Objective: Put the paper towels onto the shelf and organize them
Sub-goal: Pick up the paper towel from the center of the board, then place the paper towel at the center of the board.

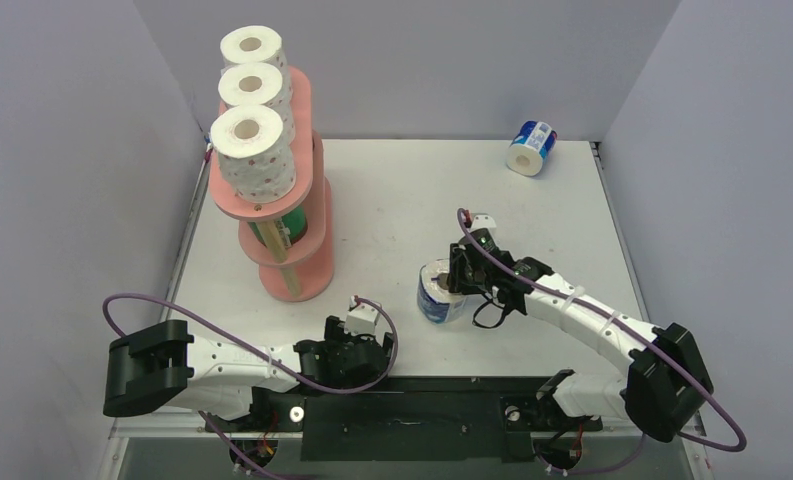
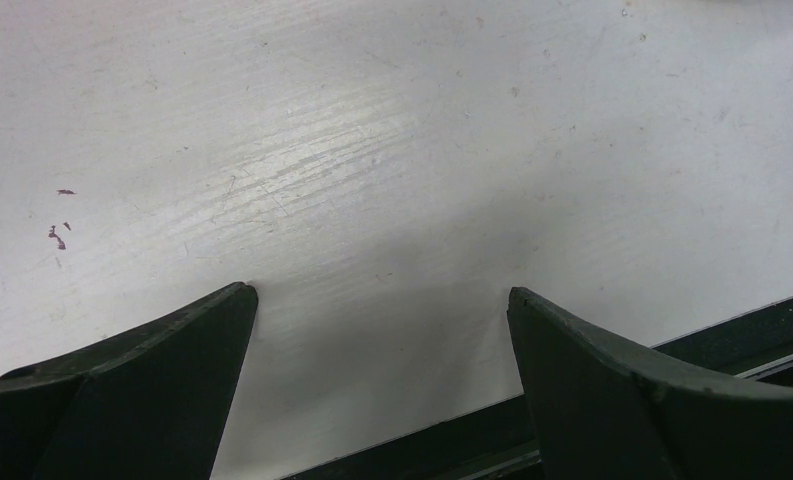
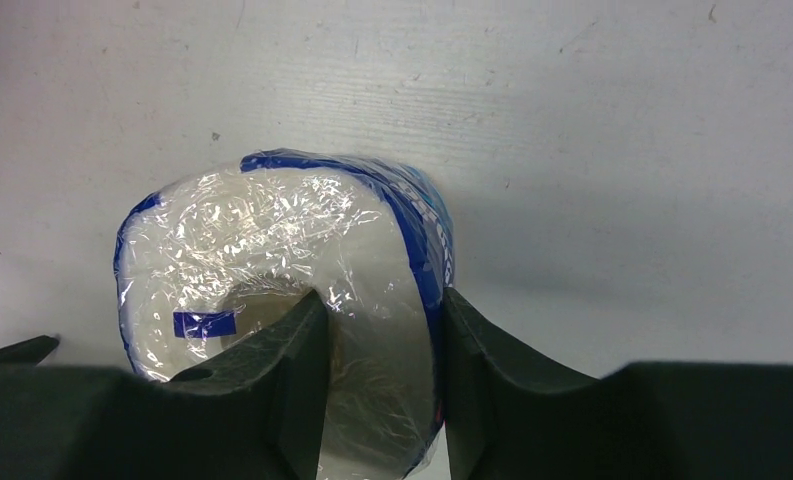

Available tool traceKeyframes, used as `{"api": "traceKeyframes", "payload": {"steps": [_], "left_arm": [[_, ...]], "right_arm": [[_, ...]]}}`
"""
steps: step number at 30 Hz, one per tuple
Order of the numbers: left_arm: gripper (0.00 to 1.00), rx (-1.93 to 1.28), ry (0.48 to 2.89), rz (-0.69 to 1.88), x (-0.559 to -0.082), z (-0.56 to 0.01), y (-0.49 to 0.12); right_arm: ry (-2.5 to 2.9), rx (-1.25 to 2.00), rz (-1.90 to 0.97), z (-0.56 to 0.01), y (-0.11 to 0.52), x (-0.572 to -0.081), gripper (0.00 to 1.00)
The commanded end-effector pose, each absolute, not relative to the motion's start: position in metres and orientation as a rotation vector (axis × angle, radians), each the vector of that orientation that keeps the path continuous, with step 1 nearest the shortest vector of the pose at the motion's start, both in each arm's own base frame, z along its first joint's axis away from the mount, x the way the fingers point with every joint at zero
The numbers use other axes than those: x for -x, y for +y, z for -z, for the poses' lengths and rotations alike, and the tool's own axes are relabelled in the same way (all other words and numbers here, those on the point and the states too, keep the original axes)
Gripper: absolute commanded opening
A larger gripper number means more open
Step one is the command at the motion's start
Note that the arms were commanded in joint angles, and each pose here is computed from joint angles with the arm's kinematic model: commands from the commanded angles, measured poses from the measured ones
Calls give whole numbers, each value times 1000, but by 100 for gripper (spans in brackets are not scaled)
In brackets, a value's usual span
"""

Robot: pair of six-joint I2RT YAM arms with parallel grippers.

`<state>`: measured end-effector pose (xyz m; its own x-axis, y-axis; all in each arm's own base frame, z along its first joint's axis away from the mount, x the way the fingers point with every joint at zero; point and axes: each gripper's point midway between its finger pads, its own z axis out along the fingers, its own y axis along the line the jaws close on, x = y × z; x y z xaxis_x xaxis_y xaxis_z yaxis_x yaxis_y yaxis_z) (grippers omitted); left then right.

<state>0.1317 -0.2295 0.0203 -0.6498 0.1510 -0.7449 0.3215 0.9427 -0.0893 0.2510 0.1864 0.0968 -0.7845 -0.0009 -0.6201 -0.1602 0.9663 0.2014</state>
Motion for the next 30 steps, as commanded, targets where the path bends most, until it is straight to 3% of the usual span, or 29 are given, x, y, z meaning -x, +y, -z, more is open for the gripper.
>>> {"api": "traceKeyframes", "payload": {"steps": [1, 14, 30], "left_arm": [[98, -343, 2300, 254, -129, -19, -229], [99, -333, 2306, 287, -122, -22, -229], [99, -349, 2345, 248, -108, -8, -230]], "right_arm": [[2287, 48, -381, -158, 206, -288, 30], [2163, 15, -454, -218, 257, -373, 28], [2158, 71, -545, -205, 337, -470, 27]]}}
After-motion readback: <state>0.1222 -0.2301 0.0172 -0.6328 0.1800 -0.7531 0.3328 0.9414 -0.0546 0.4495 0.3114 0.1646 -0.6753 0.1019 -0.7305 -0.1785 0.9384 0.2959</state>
